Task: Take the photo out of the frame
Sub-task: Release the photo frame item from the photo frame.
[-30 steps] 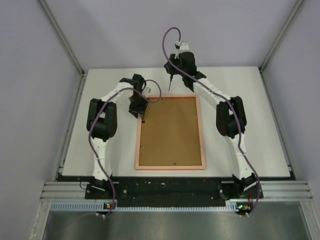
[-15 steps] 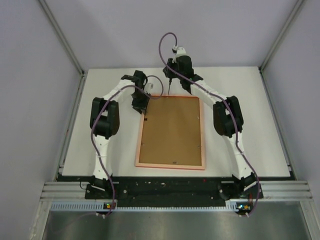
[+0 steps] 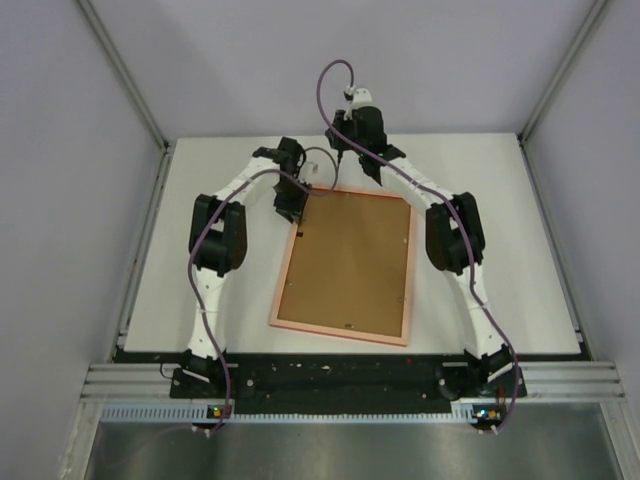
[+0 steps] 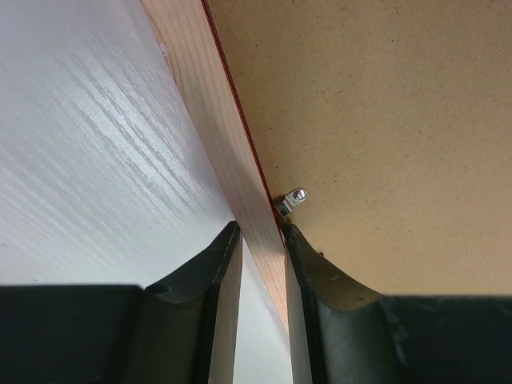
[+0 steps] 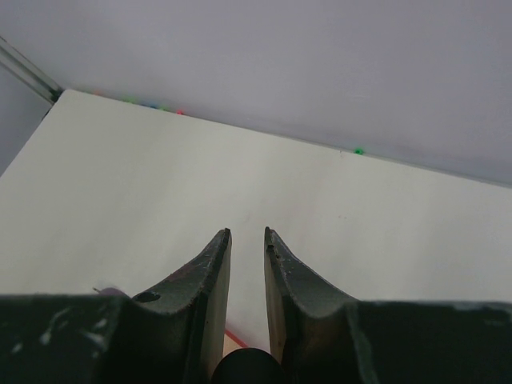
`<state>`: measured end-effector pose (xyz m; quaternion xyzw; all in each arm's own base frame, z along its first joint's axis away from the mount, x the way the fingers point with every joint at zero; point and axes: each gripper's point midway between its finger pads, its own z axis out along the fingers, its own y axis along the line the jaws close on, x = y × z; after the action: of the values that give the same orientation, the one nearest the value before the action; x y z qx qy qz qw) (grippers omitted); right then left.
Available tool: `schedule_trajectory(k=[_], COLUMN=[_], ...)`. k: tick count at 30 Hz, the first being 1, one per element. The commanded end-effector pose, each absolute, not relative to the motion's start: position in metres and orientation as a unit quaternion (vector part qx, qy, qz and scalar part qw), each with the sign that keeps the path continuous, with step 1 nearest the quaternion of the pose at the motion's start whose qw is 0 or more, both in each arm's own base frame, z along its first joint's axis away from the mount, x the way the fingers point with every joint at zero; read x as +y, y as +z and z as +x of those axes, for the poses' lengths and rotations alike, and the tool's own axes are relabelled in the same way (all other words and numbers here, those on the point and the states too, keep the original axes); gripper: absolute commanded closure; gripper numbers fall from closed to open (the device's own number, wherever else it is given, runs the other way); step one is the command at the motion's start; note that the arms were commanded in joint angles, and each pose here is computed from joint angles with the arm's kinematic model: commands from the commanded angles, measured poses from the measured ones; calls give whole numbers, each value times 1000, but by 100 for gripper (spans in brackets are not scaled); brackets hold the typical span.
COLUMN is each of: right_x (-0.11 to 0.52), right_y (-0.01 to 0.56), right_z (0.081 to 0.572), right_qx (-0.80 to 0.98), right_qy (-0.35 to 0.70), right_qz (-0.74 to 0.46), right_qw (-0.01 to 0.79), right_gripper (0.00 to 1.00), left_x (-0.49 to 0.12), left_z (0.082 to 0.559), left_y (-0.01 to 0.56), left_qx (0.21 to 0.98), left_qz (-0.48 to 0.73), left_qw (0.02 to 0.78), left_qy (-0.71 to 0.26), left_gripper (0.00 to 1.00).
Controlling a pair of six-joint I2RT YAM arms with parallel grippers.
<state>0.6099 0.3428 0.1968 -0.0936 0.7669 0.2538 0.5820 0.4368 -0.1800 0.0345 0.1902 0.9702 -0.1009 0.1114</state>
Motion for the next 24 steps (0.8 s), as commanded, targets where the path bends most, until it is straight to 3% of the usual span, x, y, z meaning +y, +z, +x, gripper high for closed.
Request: schedule_trajectory(k=[1,24], right_x=[349,323], right_y=[219,179], right_z=[616,617], right_qx=[744,786], right_qy=[250,134], right_qz=[-99,-14], right_qw=[612,603], right_gripper=[100,100], left_x=[-190,-182], left_z=[451,438], left_y=[46,62], left_qx=[960,963], left_qz=[217,200], left_qw=[141,146], left_qy=[-108,-103], left_gripper=[70,48])
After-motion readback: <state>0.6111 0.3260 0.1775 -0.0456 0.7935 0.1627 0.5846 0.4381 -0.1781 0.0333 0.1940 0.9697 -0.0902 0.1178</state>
